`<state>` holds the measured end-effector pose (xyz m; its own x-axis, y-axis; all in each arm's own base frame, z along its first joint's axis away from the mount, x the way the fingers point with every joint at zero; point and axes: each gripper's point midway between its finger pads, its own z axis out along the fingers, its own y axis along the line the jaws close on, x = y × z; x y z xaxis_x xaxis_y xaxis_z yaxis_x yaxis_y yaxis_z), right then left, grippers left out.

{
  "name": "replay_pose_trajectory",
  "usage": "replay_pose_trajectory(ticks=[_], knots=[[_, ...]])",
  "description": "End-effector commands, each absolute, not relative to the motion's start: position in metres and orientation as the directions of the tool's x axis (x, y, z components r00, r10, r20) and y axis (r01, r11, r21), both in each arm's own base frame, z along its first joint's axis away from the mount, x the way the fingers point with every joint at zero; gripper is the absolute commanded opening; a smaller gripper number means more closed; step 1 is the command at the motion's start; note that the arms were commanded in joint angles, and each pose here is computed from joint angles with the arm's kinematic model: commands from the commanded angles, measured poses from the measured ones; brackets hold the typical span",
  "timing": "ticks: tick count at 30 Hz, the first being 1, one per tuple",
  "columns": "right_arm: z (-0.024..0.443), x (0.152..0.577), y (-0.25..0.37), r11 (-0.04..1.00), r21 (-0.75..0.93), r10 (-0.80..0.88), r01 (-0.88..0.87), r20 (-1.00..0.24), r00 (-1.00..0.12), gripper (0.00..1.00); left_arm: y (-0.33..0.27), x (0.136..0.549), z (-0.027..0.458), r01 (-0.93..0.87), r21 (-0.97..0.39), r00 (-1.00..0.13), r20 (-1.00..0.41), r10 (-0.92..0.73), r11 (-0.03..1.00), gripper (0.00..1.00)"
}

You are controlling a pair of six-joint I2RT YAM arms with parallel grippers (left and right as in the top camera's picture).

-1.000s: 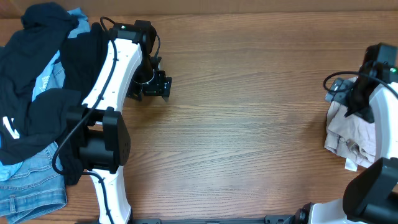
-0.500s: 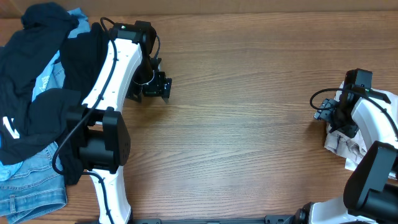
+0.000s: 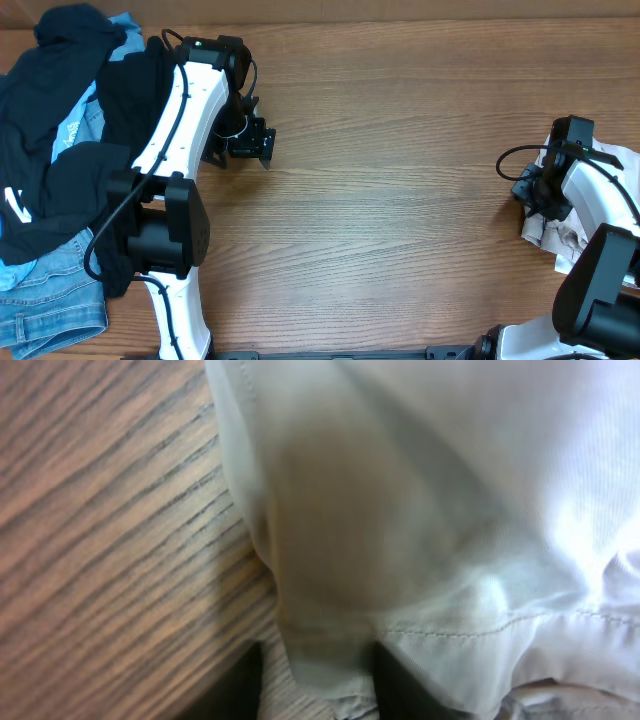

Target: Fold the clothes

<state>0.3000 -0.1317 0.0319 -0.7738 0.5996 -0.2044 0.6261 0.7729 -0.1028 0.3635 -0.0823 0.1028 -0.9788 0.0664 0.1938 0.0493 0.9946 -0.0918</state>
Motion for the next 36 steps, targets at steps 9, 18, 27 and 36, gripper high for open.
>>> replay_pose_trajectory(ticks=[9, 18, 27, 36], knots=[[0.064, 0.285, -0.136, 0.744, -0.171, 0.623, 0.645, -0.168, -0.764, 0.04, -0.087, 0.362, 0.11, 0.067, -0.106, -0.979, 0.183, 0.085, 0.992, 0.88], [0.093, 0.234, -0.121, 0.756, -0.236, 0.621, 0.611, -0.038, -0.783, 0.04, -0.088, 0.369, 0.108, 0.073, -0.109, -0.984, 0.156, 0.089, 0.991, 0.88], [0.05, 0.219, -0.114, 0.74, -0.229, 0.646, 0.633, -0.02, -0.763, 0.22, -0.088, 0.37, 0.108, 0.101, -0.113, -0.982, 0.149, 0.118, 0.988, 0.89], [0.089, 0.282, 0.013, 0.771, 0.596, 0.292, 0.223, -0.02, -0.956, 0.3, -0.088, 0.369, 0.108, 0.104, -0.114, -0.981, 0.15, 0.121, 0.988, 0.9]])
